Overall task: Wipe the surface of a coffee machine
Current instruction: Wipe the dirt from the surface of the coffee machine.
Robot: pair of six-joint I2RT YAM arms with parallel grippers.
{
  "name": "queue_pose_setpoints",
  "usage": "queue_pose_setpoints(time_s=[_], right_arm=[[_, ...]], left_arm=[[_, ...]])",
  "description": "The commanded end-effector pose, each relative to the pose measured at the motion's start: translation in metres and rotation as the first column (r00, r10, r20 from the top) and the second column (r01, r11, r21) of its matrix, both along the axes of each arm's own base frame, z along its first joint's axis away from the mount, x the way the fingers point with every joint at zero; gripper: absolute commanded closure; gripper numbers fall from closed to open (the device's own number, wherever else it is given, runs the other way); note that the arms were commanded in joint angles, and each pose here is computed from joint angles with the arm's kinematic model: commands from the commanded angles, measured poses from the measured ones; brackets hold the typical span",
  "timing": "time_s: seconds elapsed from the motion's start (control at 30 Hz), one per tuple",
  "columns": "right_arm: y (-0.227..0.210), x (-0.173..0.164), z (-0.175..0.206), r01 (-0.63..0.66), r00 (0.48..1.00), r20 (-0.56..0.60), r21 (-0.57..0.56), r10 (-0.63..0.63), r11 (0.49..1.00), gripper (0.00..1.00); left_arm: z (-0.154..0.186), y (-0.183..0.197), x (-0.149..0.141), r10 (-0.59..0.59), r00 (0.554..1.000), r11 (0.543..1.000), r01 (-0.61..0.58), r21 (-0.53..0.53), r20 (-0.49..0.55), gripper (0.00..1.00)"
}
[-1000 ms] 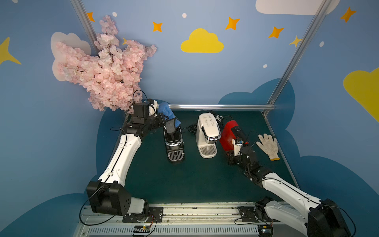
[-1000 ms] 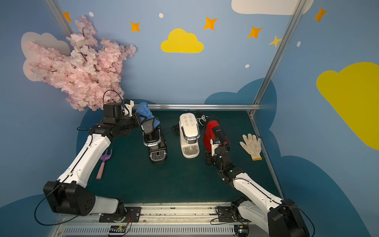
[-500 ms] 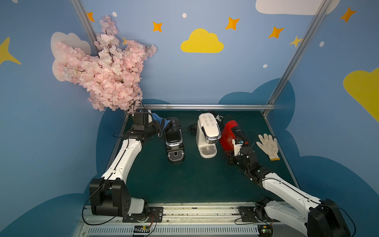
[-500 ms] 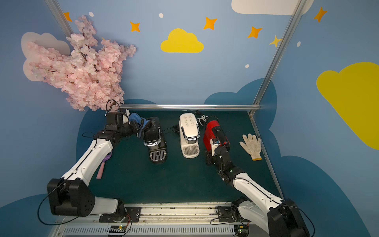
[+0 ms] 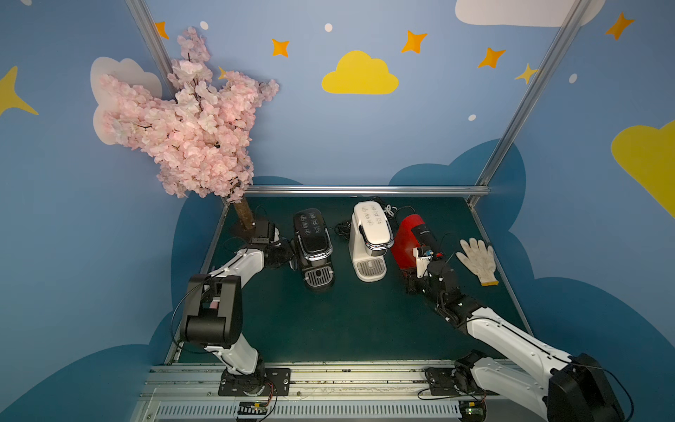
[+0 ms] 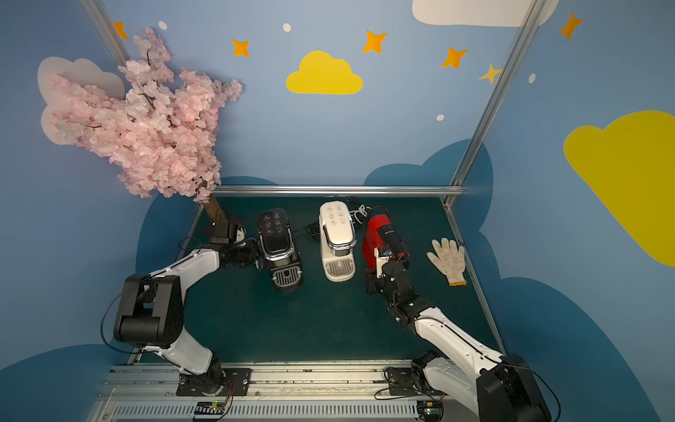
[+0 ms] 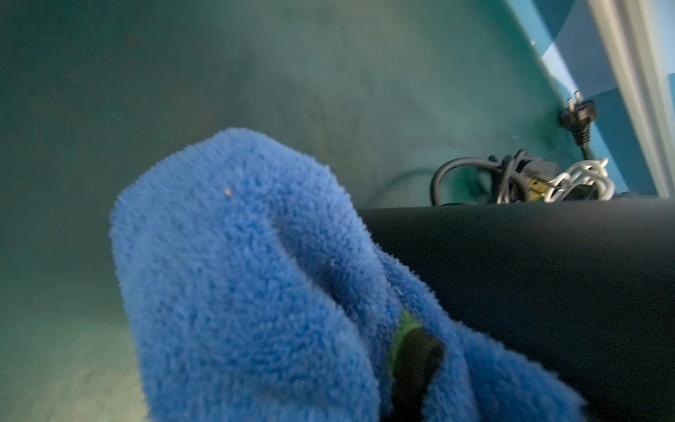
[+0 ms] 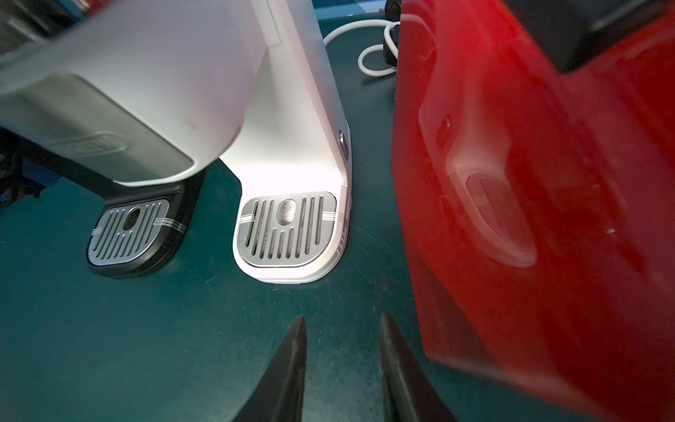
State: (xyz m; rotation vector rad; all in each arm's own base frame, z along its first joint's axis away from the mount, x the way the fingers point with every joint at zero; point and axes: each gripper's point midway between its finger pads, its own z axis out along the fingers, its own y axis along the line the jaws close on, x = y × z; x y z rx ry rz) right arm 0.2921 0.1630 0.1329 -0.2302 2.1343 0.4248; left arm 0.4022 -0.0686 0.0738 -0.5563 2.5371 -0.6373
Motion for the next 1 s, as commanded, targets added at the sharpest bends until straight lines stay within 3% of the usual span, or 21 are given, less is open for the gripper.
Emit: queue_pose_setpoints(time_s=[0.0,0.27,0.47,0.73,0.83,0.97], right_arm=[[0.005,0.004,0.013,-0.006,1.0,0.026,0.014,0.005,1.0,0.66],[0.004,0.005,0.014,-0.005,1.0,0.026,0.014,0.004,1.0,0.66],[0.005,0.005,0.013,-0.003,1.0,0.021,0.014,0.003,1.0,0.66],[0.004,0.006,0.012,-0.001,1.0,0.019,0.011,0.0,1.0,0.66],[0.004,0.005,0.012,0.001,1.0,0.019,0.011,-0.001,1.0,0.66],[0.004,0.006,0.011,0.001,1.0,0.016,0.011,-0.001,1.0,0.66]], left_arm=[[-0.006,-0.03,-0.007,-0.103,0.995,0.991,0.102,-0.091,-0.006,0.97],[-0.025,-0.035,-0.012,-0.108,0.993,0.986,0.102,-0.128,-0.042,0.97],[-0.017,-0.036,-0.01,-0.113,0.993,0.987,0.109,-0.12,-0.028,0.97],[0.058,-0.036,0.001,-0.124,0.986,0.988,0.133,-0.079,0.113,0.97],[0.086,-0.038,-0.004,-0.121,0.976,0.99,0.132,-0.053,0.179,0.97],[0.099,-0.044,-0.021,-0.104,0.974,0.991,0.119,-0.06,0.203,0.97]])
